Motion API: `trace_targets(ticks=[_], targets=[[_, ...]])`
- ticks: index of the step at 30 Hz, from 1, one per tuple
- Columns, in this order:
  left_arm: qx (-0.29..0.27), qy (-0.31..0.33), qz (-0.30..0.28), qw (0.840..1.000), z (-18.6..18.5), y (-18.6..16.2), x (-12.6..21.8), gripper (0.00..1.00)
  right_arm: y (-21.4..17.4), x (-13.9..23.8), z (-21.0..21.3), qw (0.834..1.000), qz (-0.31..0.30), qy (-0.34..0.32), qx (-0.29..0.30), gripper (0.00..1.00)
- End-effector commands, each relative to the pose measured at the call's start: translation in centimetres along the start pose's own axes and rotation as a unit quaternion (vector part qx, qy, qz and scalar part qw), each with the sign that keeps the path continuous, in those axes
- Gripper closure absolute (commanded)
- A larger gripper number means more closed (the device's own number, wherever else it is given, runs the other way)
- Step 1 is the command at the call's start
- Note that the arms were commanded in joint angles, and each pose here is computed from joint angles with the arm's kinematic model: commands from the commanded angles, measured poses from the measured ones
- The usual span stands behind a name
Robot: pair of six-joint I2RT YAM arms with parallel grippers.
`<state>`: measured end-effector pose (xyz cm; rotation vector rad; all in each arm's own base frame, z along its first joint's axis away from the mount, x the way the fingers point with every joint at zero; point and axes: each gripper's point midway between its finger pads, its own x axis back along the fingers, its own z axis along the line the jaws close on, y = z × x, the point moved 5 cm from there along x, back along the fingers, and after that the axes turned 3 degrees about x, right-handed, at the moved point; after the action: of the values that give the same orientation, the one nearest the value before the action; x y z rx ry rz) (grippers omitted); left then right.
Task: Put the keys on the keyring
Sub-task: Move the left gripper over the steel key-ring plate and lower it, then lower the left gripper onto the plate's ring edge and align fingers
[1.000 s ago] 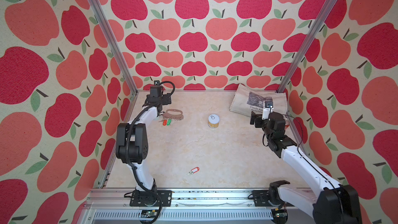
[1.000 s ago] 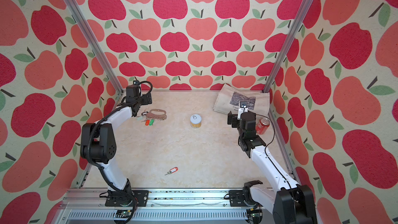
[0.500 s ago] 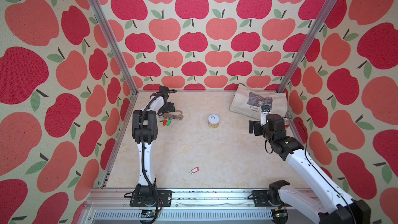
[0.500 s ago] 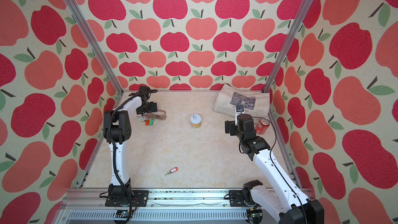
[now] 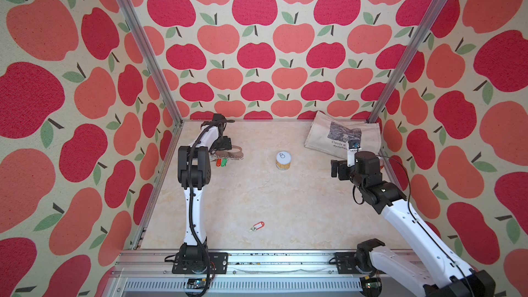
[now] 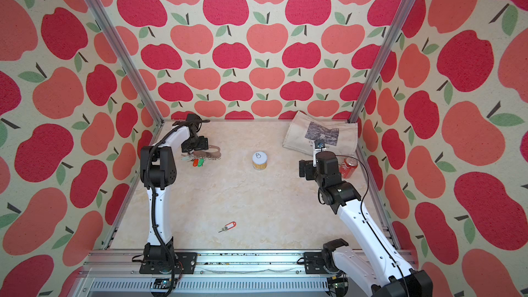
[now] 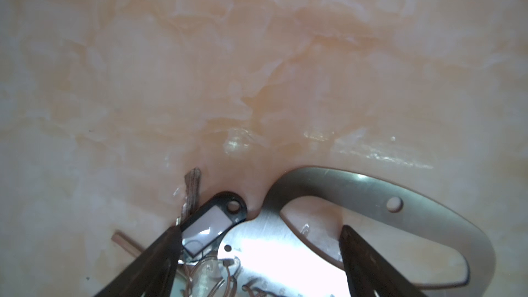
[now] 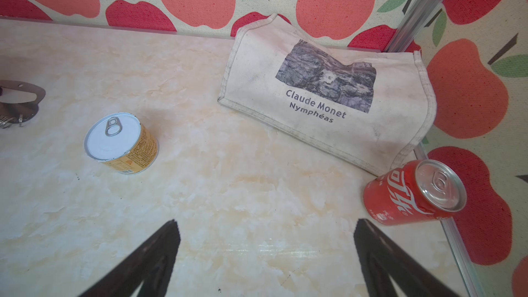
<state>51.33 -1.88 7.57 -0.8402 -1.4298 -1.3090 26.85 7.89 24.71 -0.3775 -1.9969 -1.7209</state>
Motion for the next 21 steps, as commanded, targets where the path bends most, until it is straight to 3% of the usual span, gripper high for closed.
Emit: trace_targets(ticks=[1,11,21], targets=[[-0.036,0.041,0.039,0.998,0.0,-1.6,-1.1,0.16,0.6,0.9,0.2,1.0,-0.009,0.009,-0.014,0.01],[-0.078,0.058,0.096,0.991,-1.0,-5.2,-1.4,0.33,0.8,1.7,0.0,1.0,-0.012,0.009,-0.018,0.01],[-0.097,0.052,0.152,0.982,-2.2,-14.4,0.2,0.37,0.4,2.1,0.2,0.999,-0.011,0.023,-0.03,0.01]])
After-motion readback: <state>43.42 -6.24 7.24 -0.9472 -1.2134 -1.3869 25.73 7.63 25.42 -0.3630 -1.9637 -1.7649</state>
